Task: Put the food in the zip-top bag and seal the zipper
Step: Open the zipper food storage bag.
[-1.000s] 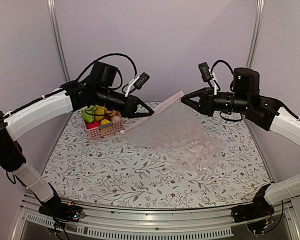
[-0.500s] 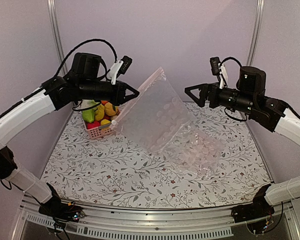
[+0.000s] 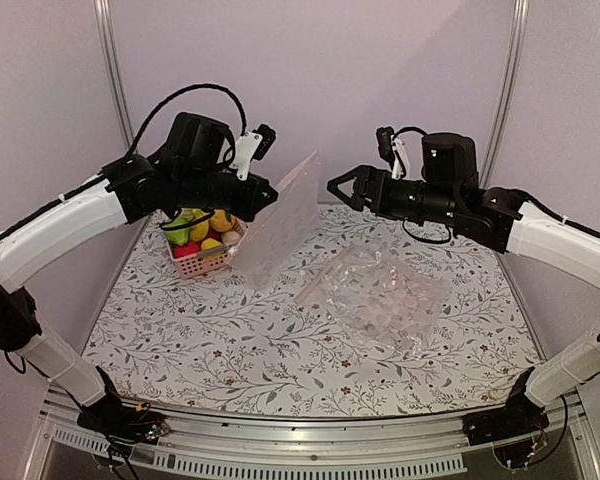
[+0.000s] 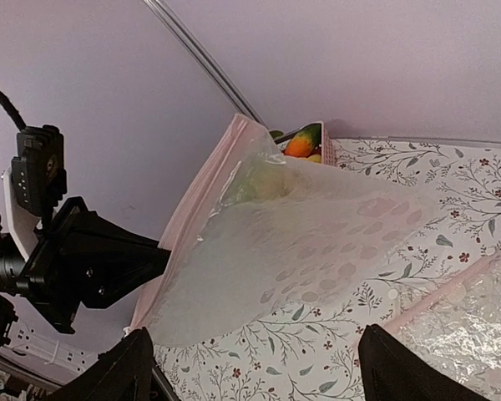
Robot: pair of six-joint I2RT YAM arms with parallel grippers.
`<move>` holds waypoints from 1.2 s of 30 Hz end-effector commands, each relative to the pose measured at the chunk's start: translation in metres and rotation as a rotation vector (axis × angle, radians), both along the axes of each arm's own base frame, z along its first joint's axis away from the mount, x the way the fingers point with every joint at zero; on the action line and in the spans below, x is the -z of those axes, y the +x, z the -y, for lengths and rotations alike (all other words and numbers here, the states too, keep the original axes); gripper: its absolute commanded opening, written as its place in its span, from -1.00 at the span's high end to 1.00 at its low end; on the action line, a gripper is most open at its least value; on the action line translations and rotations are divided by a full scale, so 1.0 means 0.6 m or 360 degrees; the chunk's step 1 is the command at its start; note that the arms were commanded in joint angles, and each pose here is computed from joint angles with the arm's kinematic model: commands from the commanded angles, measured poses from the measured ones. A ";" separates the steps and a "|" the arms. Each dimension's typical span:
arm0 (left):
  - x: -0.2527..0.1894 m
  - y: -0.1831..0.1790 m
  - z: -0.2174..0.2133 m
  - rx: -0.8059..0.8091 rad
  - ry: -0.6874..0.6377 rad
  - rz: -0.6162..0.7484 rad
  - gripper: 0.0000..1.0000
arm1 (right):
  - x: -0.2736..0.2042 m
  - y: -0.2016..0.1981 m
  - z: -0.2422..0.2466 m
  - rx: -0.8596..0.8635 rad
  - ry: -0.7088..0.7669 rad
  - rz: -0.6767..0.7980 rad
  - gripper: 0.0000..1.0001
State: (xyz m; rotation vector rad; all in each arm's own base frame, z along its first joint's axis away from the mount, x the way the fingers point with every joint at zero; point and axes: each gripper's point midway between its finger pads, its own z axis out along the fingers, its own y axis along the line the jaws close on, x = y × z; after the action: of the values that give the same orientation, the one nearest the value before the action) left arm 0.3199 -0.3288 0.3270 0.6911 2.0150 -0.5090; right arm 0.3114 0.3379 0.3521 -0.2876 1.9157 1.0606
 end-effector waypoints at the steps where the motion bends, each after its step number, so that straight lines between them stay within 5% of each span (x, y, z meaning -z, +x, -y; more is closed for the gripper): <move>1: 0.021 -0.005 0.012 0.0031 0.0052 -0.0010 1.00 | 0.002 -0.006 -0.047 -0.0041 0.0076 -0.0115 -0.68; 16: 0.097 -0.022 0.038 0.0134 0.0012 -0.0158 1.00 | 0.101 0.006 -0.117 -0.0040 0.0087 -0.0448 -0.39; 36: 0.107 -0.023 0.040 0.0119 0.0000 -0.0175 1.00 | 0.152 0.004 -0.155 -0.0009 0.0026 -0.0524 0.13</move>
State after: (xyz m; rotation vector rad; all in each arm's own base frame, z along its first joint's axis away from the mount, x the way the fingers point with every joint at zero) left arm 0.3112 -0.3465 0.2692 0.7413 2.0925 -0.5878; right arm 0.3088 0.4245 0.2591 -0.1360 2.2091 1.1978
